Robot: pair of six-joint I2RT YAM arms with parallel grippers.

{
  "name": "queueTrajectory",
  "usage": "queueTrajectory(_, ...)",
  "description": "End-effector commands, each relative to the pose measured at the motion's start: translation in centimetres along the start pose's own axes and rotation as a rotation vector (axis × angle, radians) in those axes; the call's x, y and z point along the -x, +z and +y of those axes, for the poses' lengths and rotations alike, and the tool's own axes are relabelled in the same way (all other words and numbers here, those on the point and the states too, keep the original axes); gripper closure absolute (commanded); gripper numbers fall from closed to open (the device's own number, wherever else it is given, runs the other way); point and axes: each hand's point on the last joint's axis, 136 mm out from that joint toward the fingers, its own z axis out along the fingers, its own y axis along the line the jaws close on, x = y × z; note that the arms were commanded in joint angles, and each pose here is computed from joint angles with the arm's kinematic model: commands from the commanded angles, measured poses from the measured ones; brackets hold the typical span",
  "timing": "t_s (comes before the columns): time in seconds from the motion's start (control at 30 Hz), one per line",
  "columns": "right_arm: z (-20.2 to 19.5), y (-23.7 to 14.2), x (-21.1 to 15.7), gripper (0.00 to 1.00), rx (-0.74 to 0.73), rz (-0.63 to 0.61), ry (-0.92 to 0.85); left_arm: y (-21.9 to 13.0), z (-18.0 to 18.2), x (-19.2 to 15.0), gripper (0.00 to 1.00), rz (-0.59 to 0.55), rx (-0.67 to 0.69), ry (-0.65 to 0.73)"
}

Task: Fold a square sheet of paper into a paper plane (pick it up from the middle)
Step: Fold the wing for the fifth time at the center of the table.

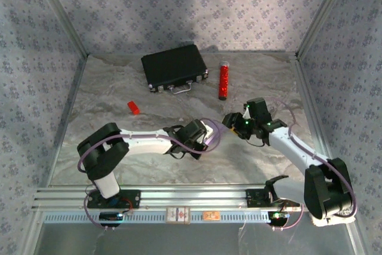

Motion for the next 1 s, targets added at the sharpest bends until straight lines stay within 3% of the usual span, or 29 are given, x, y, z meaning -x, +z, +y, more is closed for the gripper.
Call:
queueTrajectory(0.0,-2.1,-0.4,-0.9,0.44,-0.052,0.017,0.006,0.3,-1.5,-0.1,1.00,0.015,-0.109,-0.043)
queueTrajectory(0.63,-2.7,0.2,-2.3,0.44,-0.037,0.013,-0.040,2.1,-2.5,-0.7,0.96,0.093,-0.237,-0.143)
queueTrajectory(0.97,-1.6,1.7,-4.8,0.74,0.062,0.080,-0.105,2.7,-3.0,-0.6,1.00,0.117,-0.299,-0.199)
